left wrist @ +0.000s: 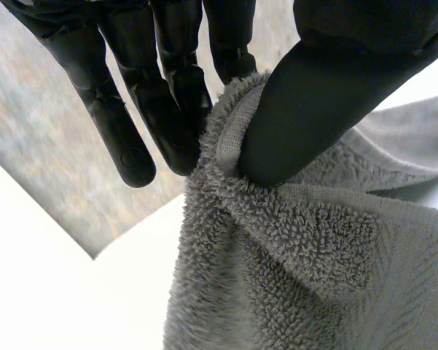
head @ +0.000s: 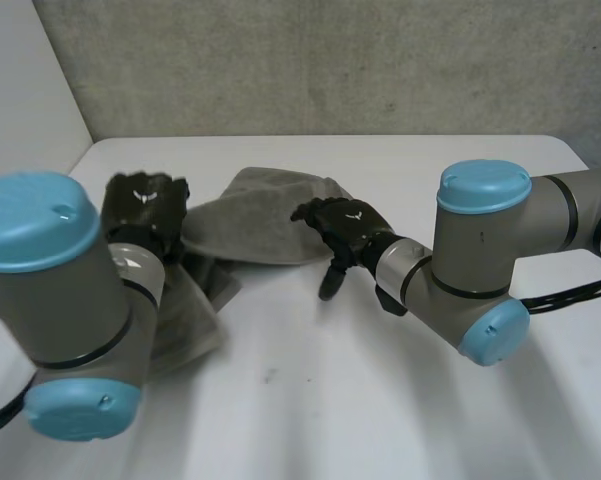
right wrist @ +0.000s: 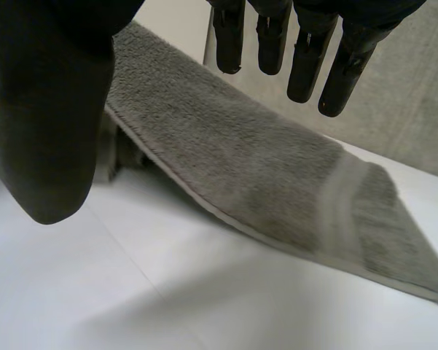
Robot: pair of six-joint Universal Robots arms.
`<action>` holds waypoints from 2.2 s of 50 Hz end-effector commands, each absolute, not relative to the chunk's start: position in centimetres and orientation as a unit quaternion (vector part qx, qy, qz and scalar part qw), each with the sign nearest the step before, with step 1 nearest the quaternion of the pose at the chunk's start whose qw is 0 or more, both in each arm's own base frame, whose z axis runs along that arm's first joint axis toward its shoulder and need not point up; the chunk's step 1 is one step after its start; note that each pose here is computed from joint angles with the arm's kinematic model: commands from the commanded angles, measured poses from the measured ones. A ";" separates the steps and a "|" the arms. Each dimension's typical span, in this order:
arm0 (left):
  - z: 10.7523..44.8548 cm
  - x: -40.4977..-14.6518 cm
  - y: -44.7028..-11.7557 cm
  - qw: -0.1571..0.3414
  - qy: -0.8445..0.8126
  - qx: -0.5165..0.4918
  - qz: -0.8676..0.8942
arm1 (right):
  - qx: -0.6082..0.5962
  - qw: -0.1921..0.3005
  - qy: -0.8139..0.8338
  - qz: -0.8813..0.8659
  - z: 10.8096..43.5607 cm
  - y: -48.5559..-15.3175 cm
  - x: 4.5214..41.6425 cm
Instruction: Fold the towel.
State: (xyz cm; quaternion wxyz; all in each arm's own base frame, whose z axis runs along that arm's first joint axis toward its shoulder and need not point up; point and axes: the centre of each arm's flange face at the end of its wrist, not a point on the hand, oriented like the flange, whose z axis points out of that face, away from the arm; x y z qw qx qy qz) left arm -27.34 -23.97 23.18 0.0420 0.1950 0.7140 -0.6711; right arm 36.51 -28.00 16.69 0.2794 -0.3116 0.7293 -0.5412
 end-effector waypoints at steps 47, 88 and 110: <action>26.3 -27.5 -22.7 -0.017 0.704 0.230 -0.672 | -0.338 0.087 0.585 -0.732 30.9 -28.5 27.6; 28.4 -32.4 -34.2 -0.038 0.679 0.257 -0.687 | -0.468 -0.098 0.551 -0.684 31.6 -33.8 34.4; 34.9 -27.9 -36.6 -0.006 0.581 0.184 -0.793 | -0.500 -0.047 0.497 -0.708 35.7 -31.0 34.0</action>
